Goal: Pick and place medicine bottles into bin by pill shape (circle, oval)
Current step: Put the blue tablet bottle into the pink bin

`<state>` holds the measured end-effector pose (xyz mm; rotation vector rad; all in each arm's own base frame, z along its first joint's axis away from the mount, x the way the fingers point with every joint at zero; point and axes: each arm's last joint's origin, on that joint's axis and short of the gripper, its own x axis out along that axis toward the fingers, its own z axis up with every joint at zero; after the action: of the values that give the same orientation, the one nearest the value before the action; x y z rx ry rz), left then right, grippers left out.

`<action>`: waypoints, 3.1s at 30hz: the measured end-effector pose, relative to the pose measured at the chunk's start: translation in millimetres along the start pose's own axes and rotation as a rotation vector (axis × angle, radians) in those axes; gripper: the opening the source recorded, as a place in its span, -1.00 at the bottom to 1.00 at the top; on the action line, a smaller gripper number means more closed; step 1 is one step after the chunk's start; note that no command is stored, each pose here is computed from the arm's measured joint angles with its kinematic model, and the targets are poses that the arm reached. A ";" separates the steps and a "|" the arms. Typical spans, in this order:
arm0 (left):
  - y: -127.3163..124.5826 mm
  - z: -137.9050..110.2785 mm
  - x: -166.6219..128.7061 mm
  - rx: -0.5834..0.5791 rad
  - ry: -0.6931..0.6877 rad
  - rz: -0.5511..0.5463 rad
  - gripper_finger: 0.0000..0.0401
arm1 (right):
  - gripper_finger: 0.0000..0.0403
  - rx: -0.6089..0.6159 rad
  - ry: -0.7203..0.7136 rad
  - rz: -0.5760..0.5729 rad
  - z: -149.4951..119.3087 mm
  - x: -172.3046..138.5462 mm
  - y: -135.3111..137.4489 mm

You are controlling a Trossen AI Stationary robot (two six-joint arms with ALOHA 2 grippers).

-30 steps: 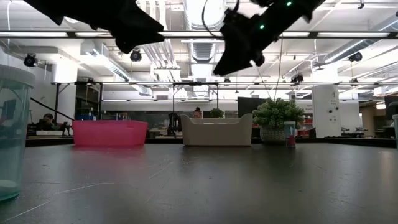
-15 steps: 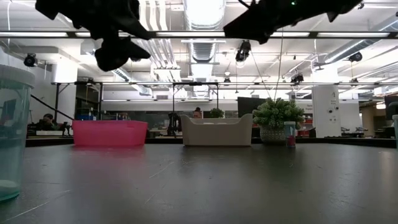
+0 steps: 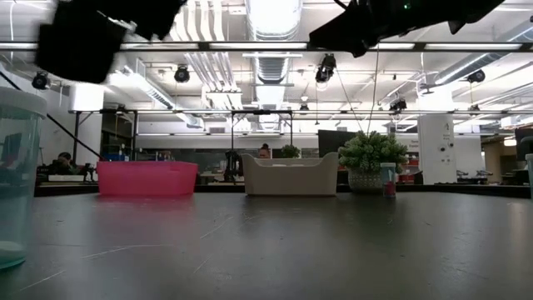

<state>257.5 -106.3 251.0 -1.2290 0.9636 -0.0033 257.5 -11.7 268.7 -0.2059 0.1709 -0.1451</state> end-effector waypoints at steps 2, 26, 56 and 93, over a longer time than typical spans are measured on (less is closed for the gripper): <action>-6.3 -12.3 2.9 -0.060 0.061 0.103 -0.18 | -0.28 -0.004 0.004 0.001 -0.5 0.1 0.1; 41.0 -69.6 -14.7 -0.259 0.035 0.852 -0.18 | -0.28 -0.031 -0.034 -0.004 3.0 0.6 -0.4; 67.2 -75.5 -0.1 -0.248 0.064 0.833 0.09 | -0.28 -0.052 -0.029 -0.004 2.6 0.7 -0.3; 17.3 108.3 -118.1 0.240 0.001 0.677 -0.52 | -0.28 -0.084 0.043 -0.007 -4.9 1.2 -3.2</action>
<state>242.7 42.6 311.0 -0.6415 1.2999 0.4016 257.3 -15.9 264.5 -0.2870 0.2195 -0.1490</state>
